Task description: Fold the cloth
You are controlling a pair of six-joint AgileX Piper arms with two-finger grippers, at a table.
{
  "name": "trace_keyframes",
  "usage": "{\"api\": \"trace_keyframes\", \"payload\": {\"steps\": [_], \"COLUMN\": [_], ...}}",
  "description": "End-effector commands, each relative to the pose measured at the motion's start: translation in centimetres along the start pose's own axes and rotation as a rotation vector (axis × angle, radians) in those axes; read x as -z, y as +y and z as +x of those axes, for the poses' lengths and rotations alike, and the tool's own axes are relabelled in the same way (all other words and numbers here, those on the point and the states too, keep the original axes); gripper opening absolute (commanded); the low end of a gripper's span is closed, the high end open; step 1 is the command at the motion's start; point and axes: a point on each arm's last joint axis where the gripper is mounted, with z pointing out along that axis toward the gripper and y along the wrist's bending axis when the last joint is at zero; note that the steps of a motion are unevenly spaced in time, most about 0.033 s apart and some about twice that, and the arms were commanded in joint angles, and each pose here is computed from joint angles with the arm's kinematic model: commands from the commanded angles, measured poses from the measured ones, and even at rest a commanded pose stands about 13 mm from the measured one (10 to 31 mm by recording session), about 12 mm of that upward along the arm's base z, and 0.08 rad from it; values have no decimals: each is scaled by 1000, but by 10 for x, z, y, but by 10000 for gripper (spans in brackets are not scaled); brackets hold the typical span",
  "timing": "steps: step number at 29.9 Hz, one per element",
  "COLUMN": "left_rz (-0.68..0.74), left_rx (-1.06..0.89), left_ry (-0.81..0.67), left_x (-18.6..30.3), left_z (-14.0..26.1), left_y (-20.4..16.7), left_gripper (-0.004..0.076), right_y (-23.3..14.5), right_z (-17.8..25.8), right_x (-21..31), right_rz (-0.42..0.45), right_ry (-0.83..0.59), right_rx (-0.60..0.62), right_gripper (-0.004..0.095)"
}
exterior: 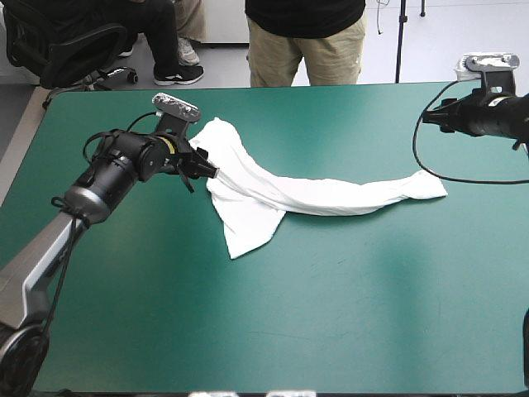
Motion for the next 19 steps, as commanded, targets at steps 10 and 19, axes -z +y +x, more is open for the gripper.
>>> {"api": "trace_keyframes", "payload": {"steps": [10,19], "left_rz": [263,297], "left_rx": [-112,-204], "left_ry": [128,237], "left_x": [14,-34], "left_z": [67,85], "left_y": [-81,-100], "left_gripper": [456,456], "right_y": [29,30], "right_z": [-17,-15], "right_x": [121,122], "right_rz": [-11,-14], "right_ry": [-234,-227], "right_rx": [28,24], "right_gripper": [509,509]}}
